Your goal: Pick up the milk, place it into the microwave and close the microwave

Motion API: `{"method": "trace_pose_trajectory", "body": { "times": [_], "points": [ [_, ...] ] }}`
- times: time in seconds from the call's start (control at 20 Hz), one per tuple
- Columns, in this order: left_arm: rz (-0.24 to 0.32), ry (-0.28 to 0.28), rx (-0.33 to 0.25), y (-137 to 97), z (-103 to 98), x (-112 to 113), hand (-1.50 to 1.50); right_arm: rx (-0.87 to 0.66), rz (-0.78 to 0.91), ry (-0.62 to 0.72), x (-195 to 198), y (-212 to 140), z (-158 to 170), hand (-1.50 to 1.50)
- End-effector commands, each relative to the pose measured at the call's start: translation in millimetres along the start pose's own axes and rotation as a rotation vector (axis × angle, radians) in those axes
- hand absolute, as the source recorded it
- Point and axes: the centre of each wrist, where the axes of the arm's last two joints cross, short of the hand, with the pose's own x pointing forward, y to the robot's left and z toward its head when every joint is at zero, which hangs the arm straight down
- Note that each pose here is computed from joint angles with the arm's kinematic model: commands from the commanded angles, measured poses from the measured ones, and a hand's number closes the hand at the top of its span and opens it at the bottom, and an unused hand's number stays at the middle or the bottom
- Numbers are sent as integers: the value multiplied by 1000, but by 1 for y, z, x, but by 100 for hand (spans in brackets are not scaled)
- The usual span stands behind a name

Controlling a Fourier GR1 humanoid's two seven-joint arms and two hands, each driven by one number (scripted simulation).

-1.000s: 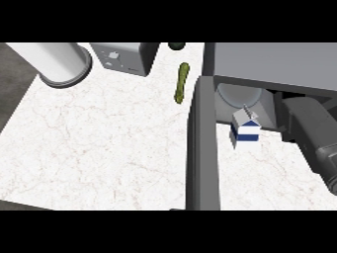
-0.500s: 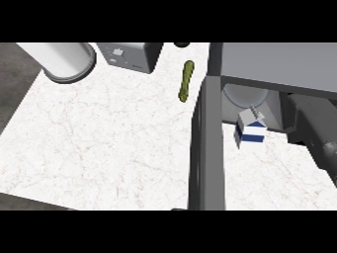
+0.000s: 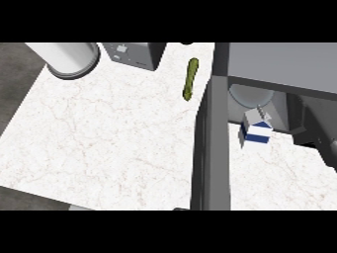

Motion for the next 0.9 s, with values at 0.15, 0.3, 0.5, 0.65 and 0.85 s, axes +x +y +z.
{"method": "trace_pose_trajectory", "body": {
  "times": [0.15,0.3,0.5,0.65,0.85],
  "points": [
    [-5,15,-7,5,-4,-4,-150,84,-160,-103,29,14,-16,-150],
    [-10,37,-19,2,-7,-6,-150,209,-90,-50,33,28,-12,-150],
    [-14,19,-36,1,-12,-6,-150,203,-33,-52,47,40,-15,-150],
    [3,36,-30,5,-13,-15,-150,206,-36,-46,54,59,-8,-150],
    [6,44,-42,2,-16,-15,-150,172,-71,-28,77,72,-14,-150]
  ]
}}
